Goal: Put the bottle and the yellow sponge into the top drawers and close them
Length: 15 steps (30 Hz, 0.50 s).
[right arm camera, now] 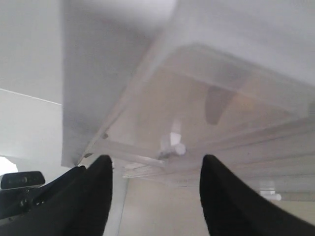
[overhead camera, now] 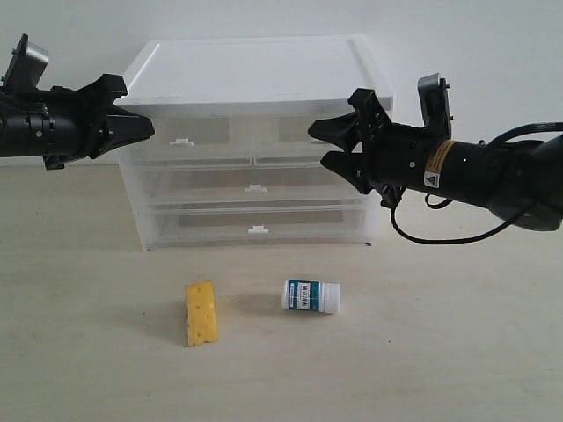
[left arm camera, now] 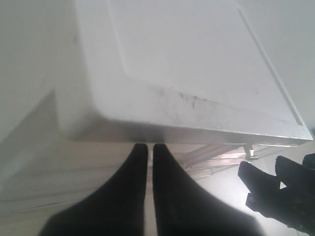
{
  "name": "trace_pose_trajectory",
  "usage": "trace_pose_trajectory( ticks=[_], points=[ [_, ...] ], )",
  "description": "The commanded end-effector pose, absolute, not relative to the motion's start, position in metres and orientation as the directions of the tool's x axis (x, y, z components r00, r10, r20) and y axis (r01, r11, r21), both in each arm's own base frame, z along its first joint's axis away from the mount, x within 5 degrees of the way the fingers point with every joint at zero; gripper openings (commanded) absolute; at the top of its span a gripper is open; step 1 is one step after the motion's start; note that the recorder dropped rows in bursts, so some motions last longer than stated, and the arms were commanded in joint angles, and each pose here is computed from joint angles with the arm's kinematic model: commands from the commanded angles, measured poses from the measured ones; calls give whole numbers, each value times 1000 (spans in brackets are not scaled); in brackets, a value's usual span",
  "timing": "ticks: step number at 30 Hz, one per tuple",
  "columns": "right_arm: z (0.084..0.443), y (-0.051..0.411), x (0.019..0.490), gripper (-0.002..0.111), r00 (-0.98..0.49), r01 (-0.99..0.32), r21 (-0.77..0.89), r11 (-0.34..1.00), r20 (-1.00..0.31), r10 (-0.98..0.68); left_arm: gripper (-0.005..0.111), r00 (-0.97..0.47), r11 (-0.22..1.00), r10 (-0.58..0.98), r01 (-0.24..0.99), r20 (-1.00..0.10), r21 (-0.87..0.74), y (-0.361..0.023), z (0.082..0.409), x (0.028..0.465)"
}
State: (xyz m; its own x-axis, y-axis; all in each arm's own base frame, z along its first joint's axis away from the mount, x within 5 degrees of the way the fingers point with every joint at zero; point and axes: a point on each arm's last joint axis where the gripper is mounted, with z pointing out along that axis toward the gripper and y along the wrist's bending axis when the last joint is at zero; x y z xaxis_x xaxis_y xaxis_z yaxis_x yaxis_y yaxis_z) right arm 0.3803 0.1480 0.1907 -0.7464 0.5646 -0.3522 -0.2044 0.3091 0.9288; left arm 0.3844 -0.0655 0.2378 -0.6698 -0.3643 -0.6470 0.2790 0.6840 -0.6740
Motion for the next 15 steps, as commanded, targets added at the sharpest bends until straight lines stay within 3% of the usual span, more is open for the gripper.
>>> trace_pose_trajectory(
  ticks=[1, 3, 5, 7, 11, 15],
  points=[
    [193, 147, 383, 46, -718, -235, 914, 331, -392, 575, 4, -647, 685, -391, 271, -655, -676, -64, 243, 388],
    [193, 146, 385, 29, -702, -244, 905, 348, -412, 581, 4, -647, 685, -391, 271, -655, -676, -64, 243, 388],
    [193, 146, 385, 21, -699, -245, 905, 348, -413, 584, 4, -647, 685, -391, 271, -655, -676, -64, 243, 388],
    [194, 145, 385, 23, -697, -238, 909, 342, -405, 592, 4, -647, 685, -391, 271, -655, -676, -64, 243, 388],
    [195, 146, 386, 38, -694, -242, 916, 321, -394, 602, 4, -647, 685, -391, 271, -655, -676, -64, 243, 388],
    [194, 145, 386, 39, -699, -224, 924, 309, -373, 610, 4, -647, 685, -391, 271, -655, -676, -64, 243, 388]
  ],
)
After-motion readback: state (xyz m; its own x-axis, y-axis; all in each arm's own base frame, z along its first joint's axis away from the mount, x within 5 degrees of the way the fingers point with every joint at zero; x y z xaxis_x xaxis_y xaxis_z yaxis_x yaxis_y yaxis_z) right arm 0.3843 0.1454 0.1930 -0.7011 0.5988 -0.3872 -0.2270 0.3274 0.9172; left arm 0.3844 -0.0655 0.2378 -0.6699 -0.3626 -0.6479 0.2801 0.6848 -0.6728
